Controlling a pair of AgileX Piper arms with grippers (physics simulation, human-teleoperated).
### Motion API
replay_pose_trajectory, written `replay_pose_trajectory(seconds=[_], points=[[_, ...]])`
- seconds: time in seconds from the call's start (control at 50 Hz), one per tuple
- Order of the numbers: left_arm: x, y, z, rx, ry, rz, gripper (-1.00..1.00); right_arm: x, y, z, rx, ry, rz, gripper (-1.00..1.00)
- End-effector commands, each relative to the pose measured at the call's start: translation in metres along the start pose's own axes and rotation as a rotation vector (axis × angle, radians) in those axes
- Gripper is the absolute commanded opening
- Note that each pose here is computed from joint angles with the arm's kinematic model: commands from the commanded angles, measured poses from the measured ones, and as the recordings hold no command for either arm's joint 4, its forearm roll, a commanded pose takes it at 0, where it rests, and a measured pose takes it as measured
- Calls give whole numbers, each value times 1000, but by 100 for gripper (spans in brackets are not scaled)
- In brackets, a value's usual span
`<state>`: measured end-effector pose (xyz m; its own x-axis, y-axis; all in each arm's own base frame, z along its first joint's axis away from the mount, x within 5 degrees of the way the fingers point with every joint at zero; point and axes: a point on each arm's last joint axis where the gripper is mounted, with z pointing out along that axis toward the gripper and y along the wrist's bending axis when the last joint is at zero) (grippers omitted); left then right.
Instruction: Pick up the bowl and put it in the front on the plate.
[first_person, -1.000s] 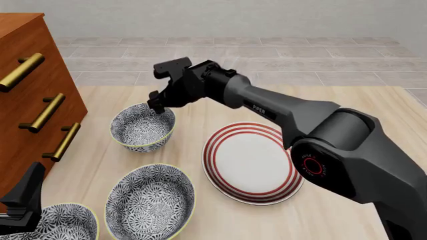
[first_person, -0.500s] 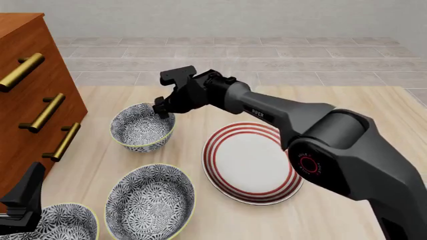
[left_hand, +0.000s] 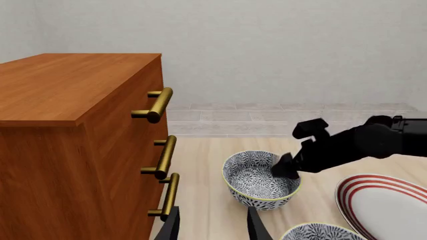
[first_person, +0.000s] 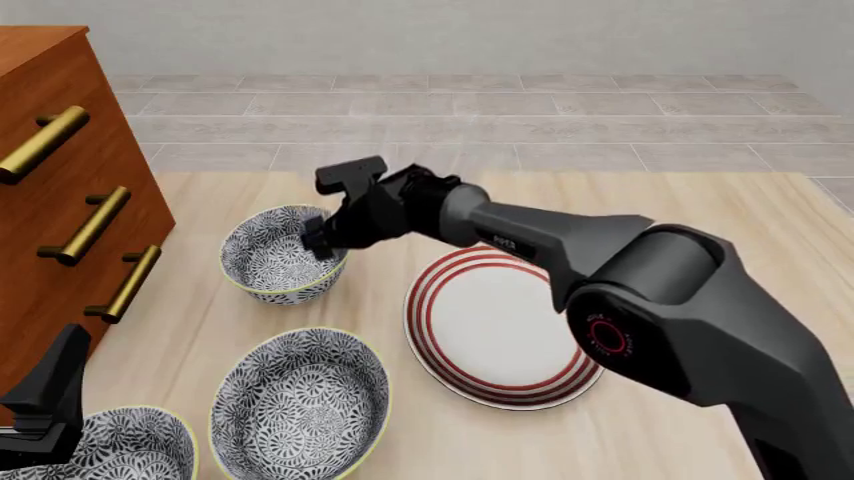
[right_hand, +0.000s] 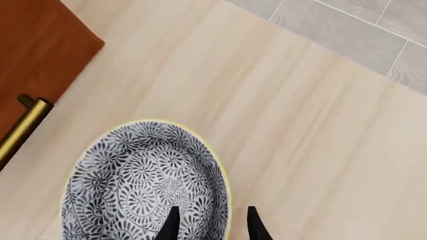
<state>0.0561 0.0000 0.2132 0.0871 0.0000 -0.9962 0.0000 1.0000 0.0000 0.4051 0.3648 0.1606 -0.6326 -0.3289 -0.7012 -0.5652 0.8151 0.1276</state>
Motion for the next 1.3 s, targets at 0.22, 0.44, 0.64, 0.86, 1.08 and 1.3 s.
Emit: replay_pose_trajectory(seconds=[0.22, 0.44, 0.64, 0.86, 1.08, 1.3], points=[[0, 0, 0, 0, 0, 0, 100, 8, -2, 11, 3, 16, 8, 100], [0, 0, 0, 0, 0, 0, 100, 11, -1, 14, 3, 23, 13, 100], [0, 0, 0, 0, 0, 0, 100, 5, 0, 8, 1, 9, 11, -100], [0, 0, 0, 0, 0, 0, 100, -8, 0, 2, -2, -20, 17, -100], [0, 0, 0, 0, 0, 0, 100, -26, 0, -11, -5, -62, 22, -100], [0, 0, 0, 0, 0, 0, 100, -35, 2, -21, -11, -89, 20, -100]])
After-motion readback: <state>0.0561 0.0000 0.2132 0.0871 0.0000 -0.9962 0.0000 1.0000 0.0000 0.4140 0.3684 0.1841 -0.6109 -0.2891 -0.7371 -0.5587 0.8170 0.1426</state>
